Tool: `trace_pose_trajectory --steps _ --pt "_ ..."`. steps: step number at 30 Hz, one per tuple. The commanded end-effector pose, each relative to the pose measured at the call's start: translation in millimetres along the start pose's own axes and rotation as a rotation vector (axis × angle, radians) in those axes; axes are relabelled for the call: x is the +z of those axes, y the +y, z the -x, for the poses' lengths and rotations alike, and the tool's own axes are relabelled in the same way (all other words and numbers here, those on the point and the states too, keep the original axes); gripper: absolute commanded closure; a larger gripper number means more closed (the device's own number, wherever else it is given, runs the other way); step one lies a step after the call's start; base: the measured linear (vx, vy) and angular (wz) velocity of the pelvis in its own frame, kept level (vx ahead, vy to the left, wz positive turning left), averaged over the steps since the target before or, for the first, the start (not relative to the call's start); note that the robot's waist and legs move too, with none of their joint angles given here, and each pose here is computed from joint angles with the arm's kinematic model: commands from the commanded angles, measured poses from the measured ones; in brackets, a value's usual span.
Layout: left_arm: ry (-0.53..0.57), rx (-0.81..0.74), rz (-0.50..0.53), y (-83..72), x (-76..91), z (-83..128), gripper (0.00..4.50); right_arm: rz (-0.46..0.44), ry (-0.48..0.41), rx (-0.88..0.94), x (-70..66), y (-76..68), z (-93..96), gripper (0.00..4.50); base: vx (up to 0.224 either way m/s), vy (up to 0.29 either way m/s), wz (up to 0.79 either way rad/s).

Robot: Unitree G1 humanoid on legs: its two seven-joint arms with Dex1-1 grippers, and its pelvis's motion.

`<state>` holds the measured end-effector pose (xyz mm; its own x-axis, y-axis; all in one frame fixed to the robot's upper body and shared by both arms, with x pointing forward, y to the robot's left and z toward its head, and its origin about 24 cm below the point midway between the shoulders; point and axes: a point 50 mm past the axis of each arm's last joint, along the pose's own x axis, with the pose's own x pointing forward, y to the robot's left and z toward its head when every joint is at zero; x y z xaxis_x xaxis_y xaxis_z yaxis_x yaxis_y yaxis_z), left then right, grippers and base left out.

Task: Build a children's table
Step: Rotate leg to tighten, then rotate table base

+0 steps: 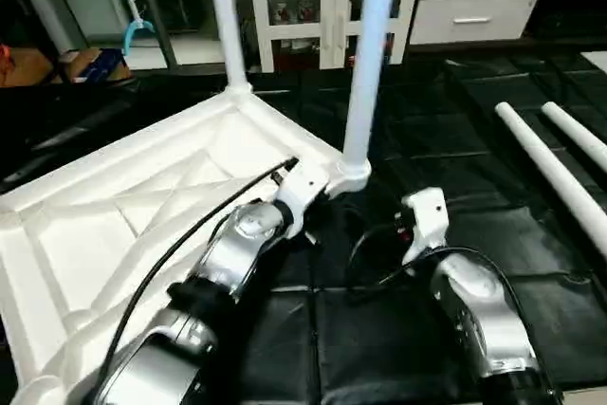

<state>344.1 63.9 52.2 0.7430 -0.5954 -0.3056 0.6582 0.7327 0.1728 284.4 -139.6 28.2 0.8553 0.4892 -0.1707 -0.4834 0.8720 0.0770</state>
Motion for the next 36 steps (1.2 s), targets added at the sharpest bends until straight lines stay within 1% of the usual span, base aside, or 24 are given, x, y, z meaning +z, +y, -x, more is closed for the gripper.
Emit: trace_pose_trajectory --steps 1,3,5,6,8,10,11,12,13,14,15,17,18,19,20,22,24,25,29,30,31,33,34,36 --pt "-0.242 0.049 0.052 18.3 50.5 5.4 4.07 0.024 -0.036 0.008 13.9 5.2 -6.0 0.73 0.0 0.0 0.0" --pt "-0.237 0.064 0.075 23.5 51.9 9.2 3.93 0.029 -0.036 0.012 15.0 6.7 -8.2 0.73 0.0 0.0 0.0" --pt "-0.233 0.046 0.076 24.1 53.3 11.1 3.79 0.028 -0.033 0.017 15.7 8.8 -9.6 0.73 0.0 0.0 0.0" --pt "-0.233 0.043 0.081 24.5 54.0 11.8 3.58 0.031 -0.032 0.021 15.9 9.5 -10.5 0.73 0.0 0.0 0.0" --pt "-0.237 0.056 0.074 26.2 54.6 14.5 3.53 0.031 -0.03 0.029 15.6 11.1 -11.8 0.73 0.0 0.0 0.0" --pt "-0.228 0.063 0.073 27.7 52.2 16.7 3.36 0.033 -0.027 0.031 15.4 11.6 -12.4 0.73 0.0 0.0 0.0" --pt "-0.198 0.078 0.046 33.6 44.1 26.2 3.24 0.036 -0.023 0.034 15.3 12.1 -13.6 0.73 0.0 0.0 0.0" --pt "-0.172 0.084 0.049 39.3 37.2 36.7 3.12 0.043 -0.017 0.039 15.3 11.8 -13.8 0.73 0.0 0.0 0.0" --pt "-0.146 0.076 0.044 43.7 31.2 47.9 3.12 0.051 -0.014 0.042 15.4 11.1 -13.8 0.73 0.0 0.0 0.0" --pt "-0.136 0.07 0.041 44.9 29.2 52.1 3.07 0.054 -0.013 0.043 15.4 10.9 -13.8 0.73 0.0 0.0 0.0" --pt "-0.132 0.068 0.04 45.4 28.5 53.8 2.85 0.056 -0.013 0.044 15.4 10.8 -13.8 0.73 0.0 0.0 0.0" --pt "-0.101 0.063 0.029 50.1 22.2 67.9 2.76 0.055 -0.013 0.043 15.9 10.0 -13.5 0.73 0.0 0.0 0.0" --pt "-0.072 0.066 0.024 55.7 16.3 82.9 2.71 0.053 -0.014 0.042 16.9 8.8 -13.6 0.73 0.0 0.0 0.0" --pt "-0.072 0.066 0.024 55.7 16.3 82.9 2.71 0.053 -0.014 0.042 16.9 8.8 -13.6 0.73 0.0 0.0 0.0" --pt "-0.041 0.077 0.0 59.7 11.1 98.7 2.52 0.052 -0.014 0.044 17.2 8.0 -14.1 0.73 0.0 0.0 0.0" --pt "-0.034 0.079 -0.011 59.8 10.0 102.0 2.33 0.052 -0.013 0.045 17.1 8.0 -14.3 0.73 0.0 0.0 0.0" --pt "-0.051 0.026 0.001 47.4 8.6 103.0 2.33 0.052 -0.013 0.046 16.7 8.1 -15.8 0.73 0.0 0.0 0.0" --pt "-0.055 -0.039 0.017 33.7 8.2 102.3 2.33 0.053 -0.014 0.047 17.1 8.4 -16.7 0.73 0.0 0.0 0.0" --pt "-0.057 -0.088 0.037 18.3 8.9 95.4 2.33 0.055 -0.02 0.041 18.6 7.3 -17.2 0.73 0.0 0.0 0.0" --pt "-0.058 -0.09 0.039 17.1 9.2 94.2 2.33 0.055 -0.022 0.038 18.9 7.0 -17.1 0.73 0.0 0.0 0.0" --pt "-0.057 -0.094 0.042 14.1 11.0 90.4 2.15 0.056 -0.024 0.035 19.8 5.8 -16.9 0.73 0.0 0.0 0.0" --pt "-0.057 -0.113 0.086 8.9 14.5 82.1 2.15 0.06 -0.024 0.03 21.0 2.9 -15.8 0.73 0.0 0.0 0.0" --pt "-0.052 -0.125 0.107 4.7 16.9 72.8 2.05 0.066 -0.02 0.024 21.3 -0.7 -14.3 0.73 0.0 0.0 0.0" --pt "-0.034 -0.127 0.098 1.6 17.9 63.4 1.86 0.074 -0.015 0.017 21.6 -5.2 -12.6 0.73 0.0 0.0 0.0"
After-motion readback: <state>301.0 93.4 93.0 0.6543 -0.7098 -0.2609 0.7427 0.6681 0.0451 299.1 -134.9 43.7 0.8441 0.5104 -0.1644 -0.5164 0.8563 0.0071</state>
